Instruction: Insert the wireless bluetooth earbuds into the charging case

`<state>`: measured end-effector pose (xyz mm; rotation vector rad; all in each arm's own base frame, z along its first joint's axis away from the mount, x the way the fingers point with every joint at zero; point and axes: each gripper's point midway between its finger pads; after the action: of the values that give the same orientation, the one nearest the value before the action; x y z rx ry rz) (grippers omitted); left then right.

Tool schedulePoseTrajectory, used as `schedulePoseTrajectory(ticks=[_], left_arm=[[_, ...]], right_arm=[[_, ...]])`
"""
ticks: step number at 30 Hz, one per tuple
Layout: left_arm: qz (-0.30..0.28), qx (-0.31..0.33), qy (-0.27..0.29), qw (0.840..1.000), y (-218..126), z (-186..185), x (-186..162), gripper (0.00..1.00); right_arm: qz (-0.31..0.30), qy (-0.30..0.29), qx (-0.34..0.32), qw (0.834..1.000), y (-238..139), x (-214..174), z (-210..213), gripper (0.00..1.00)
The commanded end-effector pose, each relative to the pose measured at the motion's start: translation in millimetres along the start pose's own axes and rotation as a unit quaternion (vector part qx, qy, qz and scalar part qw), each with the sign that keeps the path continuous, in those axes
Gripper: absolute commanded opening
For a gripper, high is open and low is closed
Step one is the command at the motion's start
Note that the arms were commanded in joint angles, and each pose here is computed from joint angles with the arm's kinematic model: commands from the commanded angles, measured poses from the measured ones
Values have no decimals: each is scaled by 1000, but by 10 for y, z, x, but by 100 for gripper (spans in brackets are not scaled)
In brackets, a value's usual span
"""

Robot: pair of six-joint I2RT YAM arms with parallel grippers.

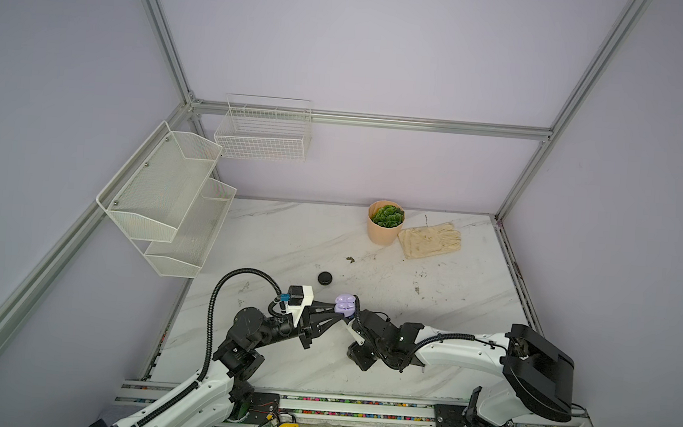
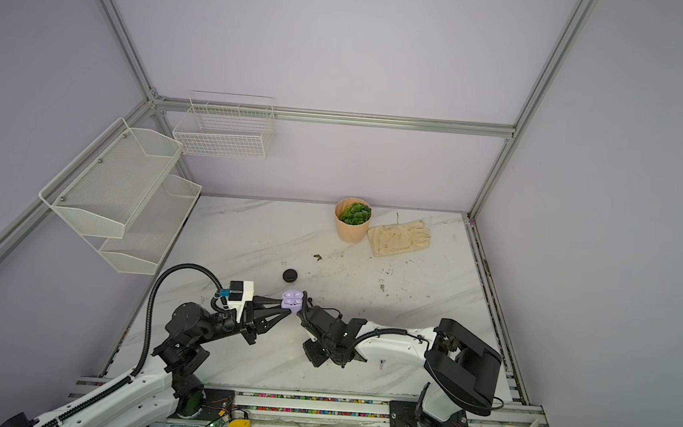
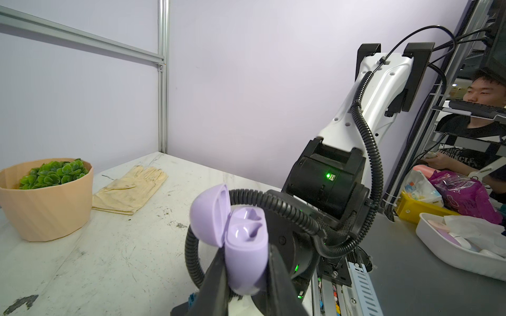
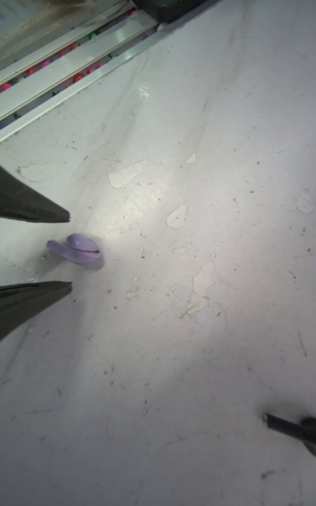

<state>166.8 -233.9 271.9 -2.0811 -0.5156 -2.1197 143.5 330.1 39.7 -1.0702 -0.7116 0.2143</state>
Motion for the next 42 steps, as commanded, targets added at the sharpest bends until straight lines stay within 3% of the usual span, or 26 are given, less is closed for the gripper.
schedulePoseTrajectory(ticks=[1, 19, 35, 42], left_arm=[[-7, -9, -5, 1000, -28, -54, -49, 0], [-11, -11, -15, 1000, -25, -69, -26, 0], [-8, -11, -25, 1000, 1, -47, -48, 0], [-8, -12, -27, 1000, 5, -48, -48, 0]], right_arm=[[-2, -22, -2, 1000, 13, 25, 64, 39], [12, -27, -18, 999, 212, 6, 19, 32], [10, 28, 1, 1000, 140, -113, 18, 38], [4, 32, -11, 999, 173, -104, -29, 36]])
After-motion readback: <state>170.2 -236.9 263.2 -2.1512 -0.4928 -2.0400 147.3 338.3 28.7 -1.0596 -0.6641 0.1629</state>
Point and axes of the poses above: each gripper's point midway between its finger pads, its own y axis out along the fingers, its own z axis along the line the jaws close on, x = y × z, and after that the axes turned 9 degrees about y, right-handed
